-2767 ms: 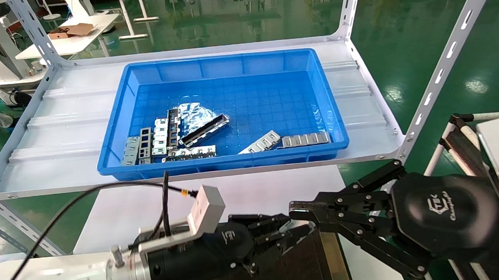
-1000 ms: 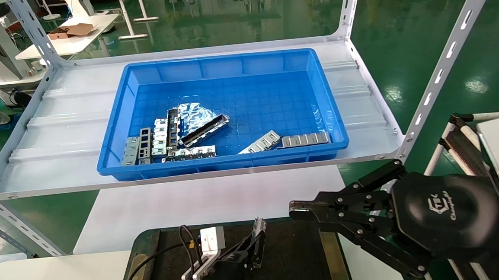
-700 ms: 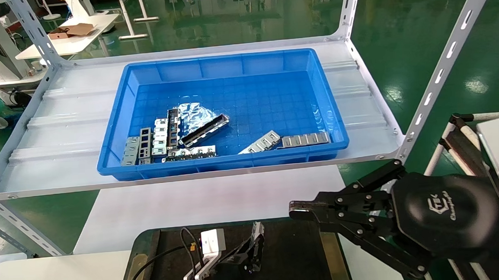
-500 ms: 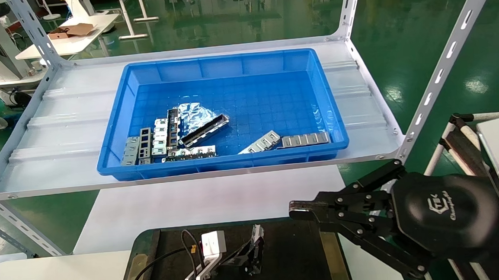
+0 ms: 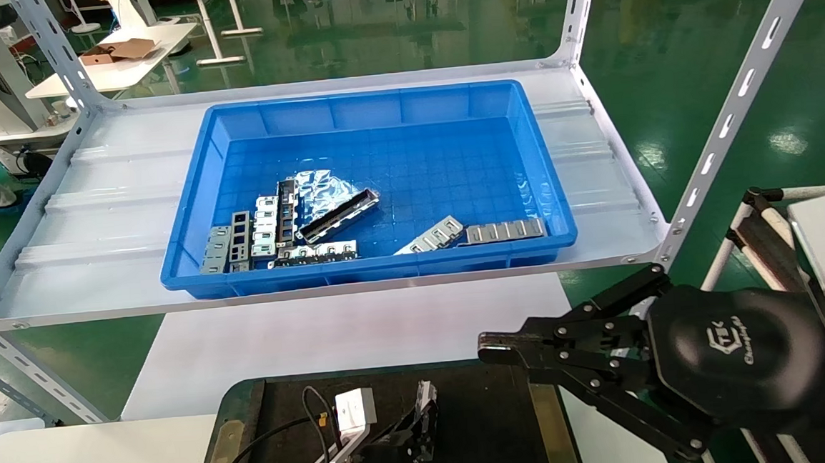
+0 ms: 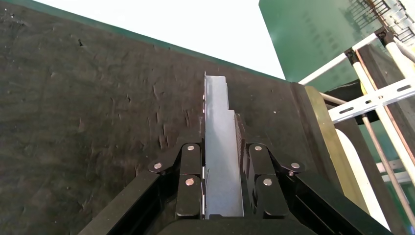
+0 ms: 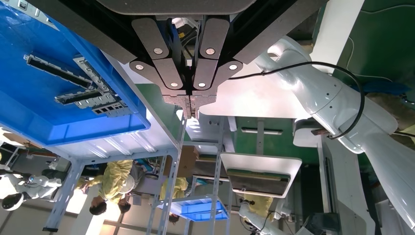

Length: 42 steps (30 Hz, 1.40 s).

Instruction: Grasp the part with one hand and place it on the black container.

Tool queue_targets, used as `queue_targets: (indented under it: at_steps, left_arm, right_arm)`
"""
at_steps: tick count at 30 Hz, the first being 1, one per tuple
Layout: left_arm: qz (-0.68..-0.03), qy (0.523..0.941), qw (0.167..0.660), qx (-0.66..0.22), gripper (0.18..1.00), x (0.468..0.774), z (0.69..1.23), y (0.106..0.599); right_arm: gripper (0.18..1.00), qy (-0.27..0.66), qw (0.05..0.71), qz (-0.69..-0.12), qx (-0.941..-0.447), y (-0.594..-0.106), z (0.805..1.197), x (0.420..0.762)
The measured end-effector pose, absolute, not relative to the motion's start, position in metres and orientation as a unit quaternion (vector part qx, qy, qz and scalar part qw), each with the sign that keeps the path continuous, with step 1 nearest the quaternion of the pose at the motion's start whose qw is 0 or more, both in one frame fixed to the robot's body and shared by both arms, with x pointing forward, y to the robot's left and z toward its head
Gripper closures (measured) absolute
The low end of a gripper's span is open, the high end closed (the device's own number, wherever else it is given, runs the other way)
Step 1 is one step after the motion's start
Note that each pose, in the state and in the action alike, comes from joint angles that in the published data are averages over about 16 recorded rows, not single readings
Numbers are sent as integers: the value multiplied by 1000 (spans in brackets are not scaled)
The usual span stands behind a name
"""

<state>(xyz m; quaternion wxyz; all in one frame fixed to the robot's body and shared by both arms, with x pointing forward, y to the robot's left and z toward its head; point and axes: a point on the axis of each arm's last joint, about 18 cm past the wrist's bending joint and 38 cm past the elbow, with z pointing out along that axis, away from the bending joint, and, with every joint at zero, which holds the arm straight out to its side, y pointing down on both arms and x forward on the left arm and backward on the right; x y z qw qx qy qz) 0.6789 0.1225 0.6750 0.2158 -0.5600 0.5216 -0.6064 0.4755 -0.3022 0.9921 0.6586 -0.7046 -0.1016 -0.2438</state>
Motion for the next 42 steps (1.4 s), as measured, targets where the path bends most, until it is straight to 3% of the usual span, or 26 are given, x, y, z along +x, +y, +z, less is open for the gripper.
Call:
queue_targets:
  at_steps: [12,20,32,42]
  left_arm:
    - [-600,526,218,-562,881,679,673,120]
    - [-599,529,222,-558,836,679,674,119]
    - [-608,540,233,-533,661,678,683,123]
    - [-632,578,236,-459,451,672,700,134]
  right_arm:
    - [973,-102,659,-244,-705,-302,992,476]
    - [927,-102,659,-244,-705,-302,992,476]
    - [742,-102,659,-244,-705,-302,992,476]
    - [499,-102,659,-244,-705,-302,992,476]
